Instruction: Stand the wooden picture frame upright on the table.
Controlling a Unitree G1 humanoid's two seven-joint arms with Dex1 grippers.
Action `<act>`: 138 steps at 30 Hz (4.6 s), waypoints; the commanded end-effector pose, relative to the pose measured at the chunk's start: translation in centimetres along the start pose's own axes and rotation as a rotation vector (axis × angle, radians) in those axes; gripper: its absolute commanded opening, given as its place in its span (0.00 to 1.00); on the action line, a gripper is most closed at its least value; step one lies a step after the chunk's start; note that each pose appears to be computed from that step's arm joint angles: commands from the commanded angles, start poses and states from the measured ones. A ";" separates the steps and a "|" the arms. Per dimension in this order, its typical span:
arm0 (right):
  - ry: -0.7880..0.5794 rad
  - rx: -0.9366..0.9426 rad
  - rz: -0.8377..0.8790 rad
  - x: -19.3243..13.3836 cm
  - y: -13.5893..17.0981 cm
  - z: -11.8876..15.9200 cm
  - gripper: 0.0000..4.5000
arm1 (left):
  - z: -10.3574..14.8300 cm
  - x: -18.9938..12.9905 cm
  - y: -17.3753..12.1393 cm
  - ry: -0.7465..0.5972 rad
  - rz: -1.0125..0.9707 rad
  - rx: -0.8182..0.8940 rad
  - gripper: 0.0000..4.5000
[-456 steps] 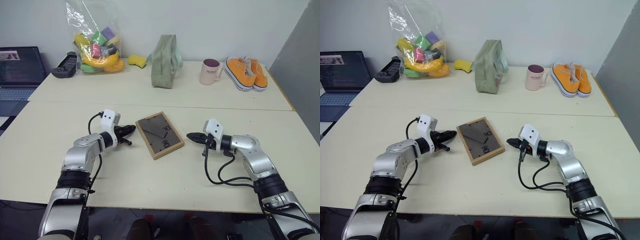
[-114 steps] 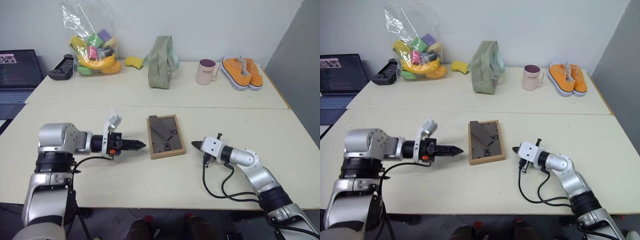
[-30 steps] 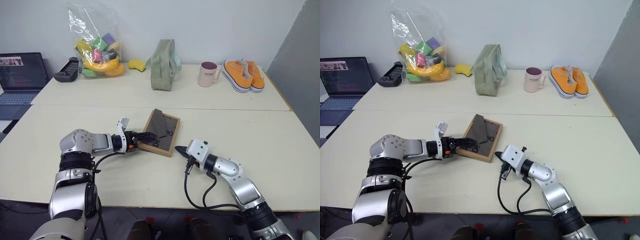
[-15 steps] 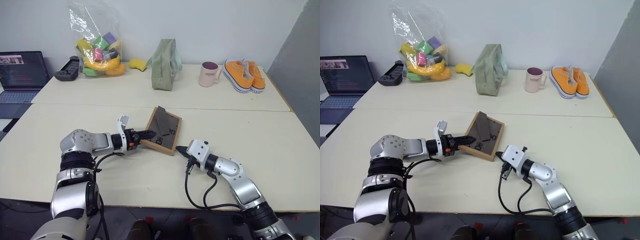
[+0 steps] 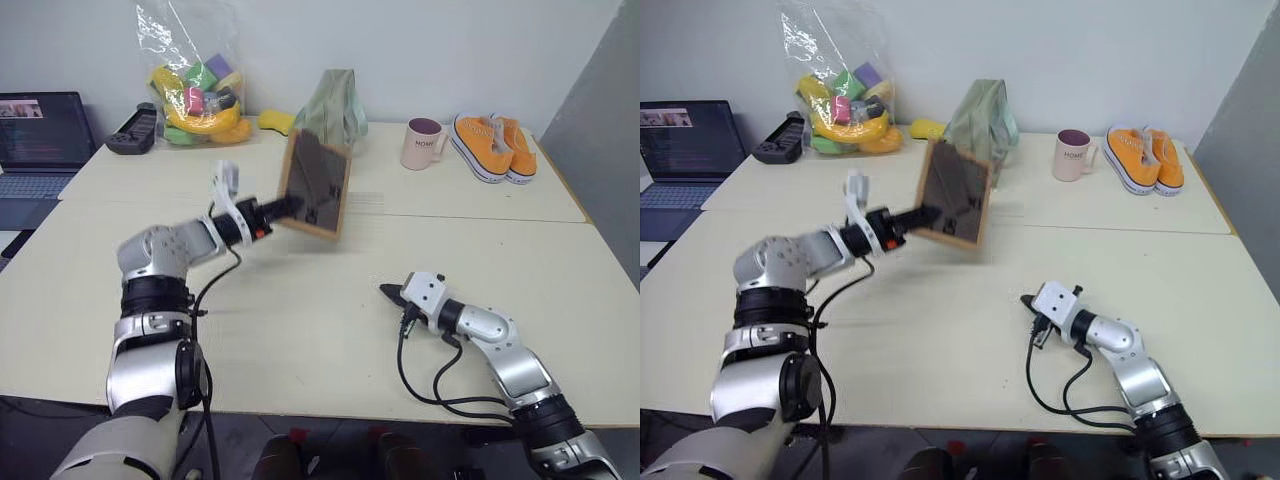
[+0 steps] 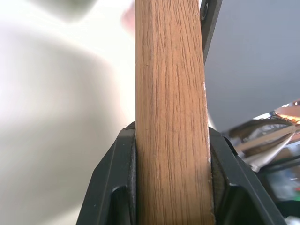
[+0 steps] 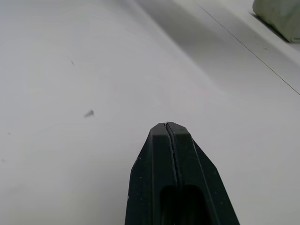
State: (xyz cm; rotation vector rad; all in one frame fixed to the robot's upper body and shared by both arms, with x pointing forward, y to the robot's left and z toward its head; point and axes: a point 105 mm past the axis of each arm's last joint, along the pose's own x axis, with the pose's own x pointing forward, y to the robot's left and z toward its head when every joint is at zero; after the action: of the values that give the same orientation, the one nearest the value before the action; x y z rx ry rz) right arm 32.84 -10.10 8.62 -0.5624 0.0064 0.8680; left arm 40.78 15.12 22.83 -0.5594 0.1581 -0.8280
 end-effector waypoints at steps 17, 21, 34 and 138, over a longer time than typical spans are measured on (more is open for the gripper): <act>-0.513 0.305 0.020 -5.1 -7.9 12.5 0.00 | -1.1 -2.6 -4.4 0.228 -0.211 0.884 0.29; -0.504 0.339 0.043 -3.5 -6.9 12.0 0.00 | -0.7 -2.5 -4.9 0.216 -0.214 0.883 0.29; -0.497 0.310 0.034 -0.5 -6.8 12.0 0.51 | -1.3 -2.5 -6.0 0.210 -0.239 0.847 0.29; -0.162 -1.009 -0.082 -3.8 -5.7 3.3 0.51 | -4.4 -2.9 -6.1 0.291 -0.186 -0.257 0.29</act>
State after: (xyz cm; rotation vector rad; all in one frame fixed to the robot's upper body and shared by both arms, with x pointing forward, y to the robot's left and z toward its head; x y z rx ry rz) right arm 33.39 -14.44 14.34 -1.4198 -0.5613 0.8449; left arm 34.66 12.74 20.87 -0.6908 0.5120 -1.0038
